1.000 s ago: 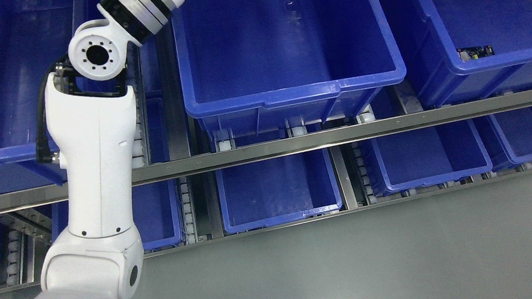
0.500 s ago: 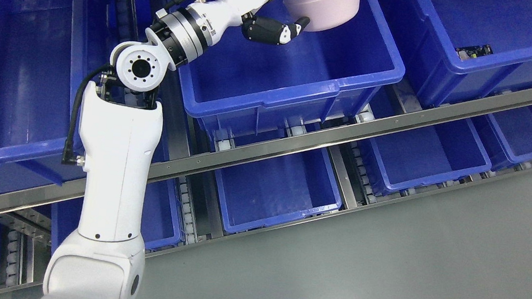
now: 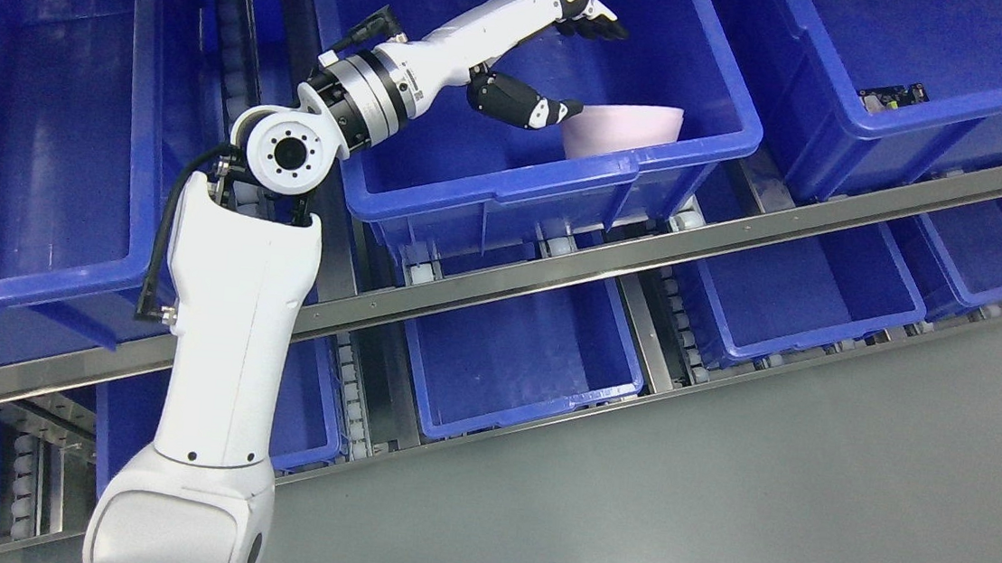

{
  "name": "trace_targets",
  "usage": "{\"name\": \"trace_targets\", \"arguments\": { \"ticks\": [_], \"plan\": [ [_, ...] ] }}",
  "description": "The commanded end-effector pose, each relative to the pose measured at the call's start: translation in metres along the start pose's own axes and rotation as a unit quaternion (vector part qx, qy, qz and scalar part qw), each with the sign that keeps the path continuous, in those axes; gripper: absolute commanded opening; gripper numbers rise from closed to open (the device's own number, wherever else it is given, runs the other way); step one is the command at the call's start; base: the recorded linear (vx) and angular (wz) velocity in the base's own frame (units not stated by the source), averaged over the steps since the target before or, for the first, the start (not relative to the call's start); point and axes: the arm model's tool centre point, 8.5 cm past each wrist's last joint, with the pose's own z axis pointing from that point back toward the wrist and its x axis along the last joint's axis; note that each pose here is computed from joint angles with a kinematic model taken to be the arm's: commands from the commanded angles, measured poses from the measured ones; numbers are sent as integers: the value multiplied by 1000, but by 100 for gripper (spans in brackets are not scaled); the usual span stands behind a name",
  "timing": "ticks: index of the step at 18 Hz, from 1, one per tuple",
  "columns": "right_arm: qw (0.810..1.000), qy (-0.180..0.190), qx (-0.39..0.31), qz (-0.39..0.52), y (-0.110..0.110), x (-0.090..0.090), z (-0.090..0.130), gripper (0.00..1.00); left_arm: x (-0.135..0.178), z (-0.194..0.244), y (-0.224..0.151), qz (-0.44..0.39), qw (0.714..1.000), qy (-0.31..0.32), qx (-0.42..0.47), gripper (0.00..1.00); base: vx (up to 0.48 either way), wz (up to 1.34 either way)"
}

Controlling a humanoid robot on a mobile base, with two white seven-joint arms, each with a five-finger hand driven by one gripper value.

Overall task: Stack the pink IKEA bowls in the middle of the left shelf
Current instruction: 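Lower the stacked bowls into the blue bin and release them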

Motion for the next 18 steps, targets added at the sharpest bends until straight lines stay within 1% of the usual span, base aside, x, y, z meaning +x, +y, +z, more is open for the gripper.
{"name": "trace_targets", "arguments": {
  "ticks": [1, 2, 3, 4, 5, 6, 7, 10, 14, 18],
  "plan": [
    [1000, -2, -8, 2, -11, 2, 1, 100, -16, 17, 14, 37, 995, -17, 94, 87, 0, 0],
    [1000, -2, -8, 2, -11, 2, 1, 100, -18, 24, 27, 71, 984, -35, 160, 88, 0, 0],
    [1000, -2, -8, 2, -11, 2, 1, 100, -19, 31, 41, 117, 963, -57, 238, 90, 0, 0],
    [1000, -2, -8, 2, -11, 2, 1, 100, -23, 42, 56, 185, 920, -79, 336, 92, 0, 0],
    [1000, -2, -8, 2, -11, 2, 1, 100, -27, 48, 62, 231, 885, -86, 394, 92, 0, 0],
    [1000, -2, -8, 2, -11, 2, 1, 100, -33, 56, 65, 258, 854, -75, 446, 93, 0, 0],
    [1000, -2, -8, 2, -11, 2, 1, 100, -36, 62, 63, 264, 841, -59, 468, 95, 0, 0],
    [1000, -2, -8, 2, -11, 2, 1, 100, -24, 72, 61, 271, 842, -49, 464, 99, 0, 0],
    [1000, -2, -8, 2, -11, 2, 1, 100, -12, 81, 54, 277, 844, -39, 458, 100, 0, 0],
    [1000, -2, -8, 2, -11, 2, 1, 100, -8, 77, 46, 281, 850, -35, 444, 100, -13, -27]
  ]
}}
